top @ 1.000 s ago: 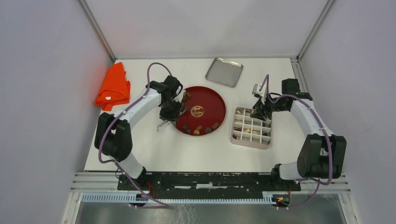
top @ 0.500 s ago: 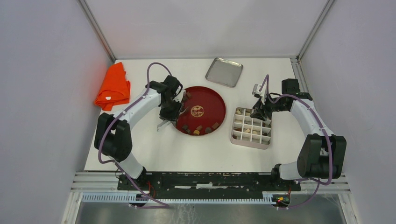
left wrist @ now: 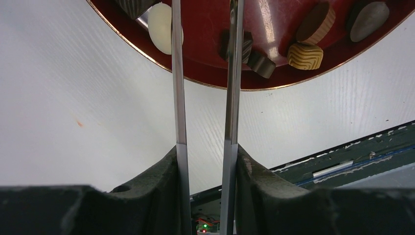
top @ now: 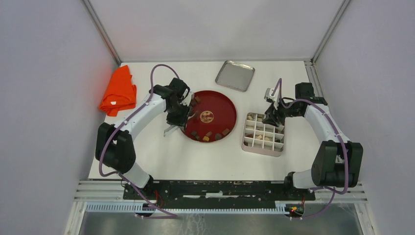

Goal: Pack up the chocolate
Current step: Pick up the fake chocolate from the plate, then place the fake chocolate in the packing box, then pick up the fake chocolate from the plate.

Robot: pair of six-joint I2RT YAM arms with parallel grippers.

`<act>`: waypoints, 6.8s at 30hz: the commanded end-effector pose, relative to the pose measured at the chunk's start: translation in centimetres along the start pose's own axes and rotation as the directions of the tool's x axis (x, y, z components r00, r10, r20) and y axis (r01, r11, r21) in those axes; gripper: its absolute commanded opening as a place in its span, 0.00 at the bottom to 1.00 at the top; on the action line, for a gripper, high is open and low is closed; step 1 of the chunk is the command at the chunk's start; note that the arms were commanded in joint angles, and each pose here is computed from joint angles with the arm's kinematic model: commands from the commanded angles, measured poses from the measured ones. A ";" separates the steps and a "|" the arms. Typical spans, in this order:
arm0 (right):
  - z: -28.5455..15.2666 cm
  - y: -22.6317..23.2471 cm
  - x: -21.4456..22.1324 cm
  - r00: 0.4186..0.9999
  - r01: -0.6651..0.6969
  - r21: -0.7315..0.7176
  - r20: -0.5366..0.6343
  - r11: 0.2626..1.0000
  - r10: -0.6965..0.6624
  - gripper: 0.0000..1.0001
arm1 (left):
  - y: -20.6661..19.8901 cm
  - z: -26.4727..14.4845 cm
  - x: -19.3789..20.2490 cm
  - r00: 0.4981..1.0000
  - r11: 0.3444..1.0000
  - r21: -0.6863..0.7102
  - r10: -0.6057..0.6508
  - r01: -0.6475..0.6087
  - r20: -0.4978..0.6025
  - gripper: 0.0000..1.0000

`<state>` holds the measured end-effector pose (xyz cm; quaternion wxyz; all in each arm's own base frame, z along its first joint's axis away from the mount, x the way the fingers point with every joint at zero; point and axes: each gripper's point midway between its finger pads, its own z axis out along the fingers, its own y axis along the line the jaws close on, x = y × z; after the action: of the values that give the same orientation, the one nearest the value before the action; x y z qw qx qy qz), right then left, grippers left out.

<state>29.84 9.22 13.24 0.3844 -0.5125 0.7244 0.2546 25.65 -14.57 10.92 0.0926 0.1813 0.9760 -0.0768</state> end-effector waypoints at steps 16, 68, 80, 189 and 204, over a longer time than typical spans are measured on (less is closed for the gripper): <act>-0.1 -0.5 -1.1 0.999 0.025 -0.002 0.035 1.000 -0.024 0.54 | -5.4 -4.5 -0.2 0.971 0.950 0.290 0.048 -0.117 0.235 0.02; -2.9 -4.5 -0.2 0.994 -0.092 0.247 0.075 0.965 0.076 0.55 | -26.8 0.0 2.1 0.845 0.795 0.303 0.445 -0.526 0.297 0.18; -3.0 -4.4 -0.4 0.995 -0.084 0.245 0.077 0.966 0.068 0.55 | -26.5 0.5 2.5 0.852 0.813 0.270 0.457 -0.516 0.254 0.37; -2.6 -3.3 -0.9 0.987 -0.106 0.169 0.140 0.980 0.083 0.55 | -3.8 2.1 -12.1 0.725 0.733 0.005 -0.674 0.680 0.144 0.41; -2.4 -3.4 -0.6 0.987 -0.111 0.170 0.133 0.979 0.089 0.55 | -6.2 1.6 -13.3 0.745 0.755 0.034 -0.652 0.654 0.142 0.41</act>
<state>32.37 6.35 14.81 0.4542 -0.4215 0.7497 0.2324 35.05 -24.20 11.13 0.1127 -0.1594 0.9762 -0.0940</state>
